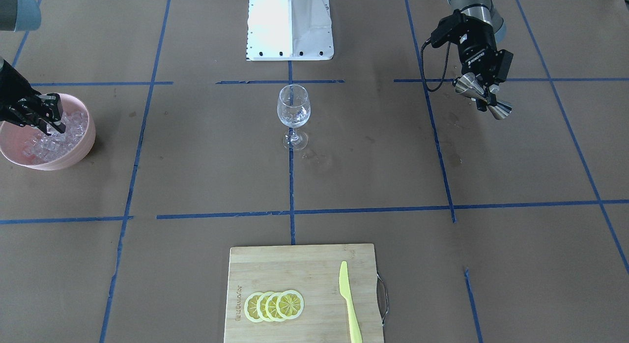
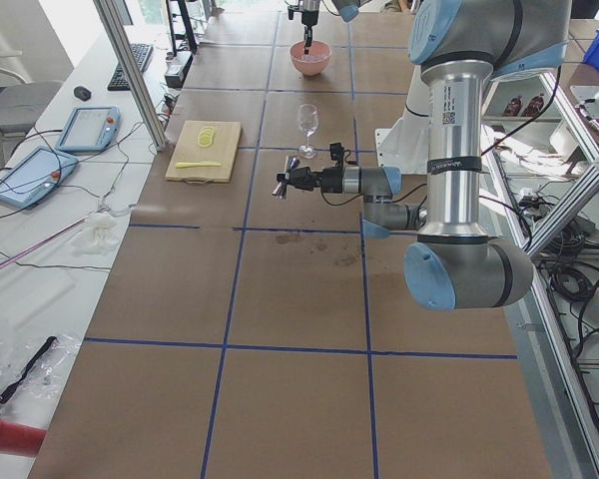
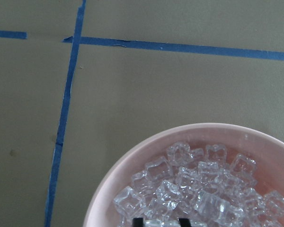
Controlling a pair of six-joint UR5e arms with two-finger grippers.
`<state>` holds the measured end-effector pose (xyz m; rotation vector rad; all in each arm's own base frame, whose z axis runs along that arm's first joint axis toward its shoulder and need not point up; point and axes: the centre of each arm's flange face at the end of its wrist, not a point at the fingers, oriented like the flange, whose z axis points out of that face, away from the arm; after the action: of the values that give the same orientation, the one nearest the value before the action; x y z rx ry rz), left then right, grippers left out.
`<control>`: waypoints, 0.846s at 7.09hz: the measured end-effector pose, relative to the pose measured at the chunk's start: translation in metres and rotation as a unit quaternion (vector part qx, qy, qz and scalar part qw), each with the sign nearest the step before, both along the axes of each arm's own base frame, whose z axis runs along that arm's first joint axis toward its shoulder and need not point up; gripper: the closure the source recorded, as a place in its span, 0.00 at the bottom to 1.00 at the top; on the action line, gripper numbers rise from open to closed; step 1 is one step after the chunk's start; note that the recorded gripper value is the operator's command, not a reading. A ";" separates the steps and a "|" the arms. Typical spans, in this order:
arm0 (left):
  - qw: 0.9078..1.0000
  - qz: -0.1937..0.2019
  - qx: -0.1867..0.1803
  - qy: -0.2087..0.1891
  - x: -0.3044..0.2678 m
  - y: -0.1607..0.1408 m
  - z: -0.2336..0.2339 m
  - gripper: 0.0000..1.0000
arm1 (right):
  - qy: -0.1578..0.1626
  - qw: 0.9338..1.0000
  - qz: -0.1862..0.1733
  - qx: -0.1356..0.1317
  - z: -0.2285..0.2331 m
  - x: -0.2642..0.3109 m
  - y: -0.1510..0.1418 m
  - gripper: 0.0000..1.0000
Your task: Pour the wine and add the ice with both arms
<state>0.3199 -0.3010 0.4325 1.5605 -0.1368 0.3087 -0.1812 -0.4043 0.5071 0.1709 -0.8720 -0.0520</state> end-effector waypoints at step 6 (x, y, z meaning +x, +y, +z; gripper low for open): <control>0.937 0.067 -0.100 0.329 0.011 0.007 0.064 1.00 | -0.009 1.000 0.005 0.007 -0.013 0.005 0.000 1.00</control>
<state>0.3306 -0.2935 0.4970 1.3971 0.5109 -0.1048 -0.1762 -0.4041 0.4941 0.1899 -0.8891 -0.0471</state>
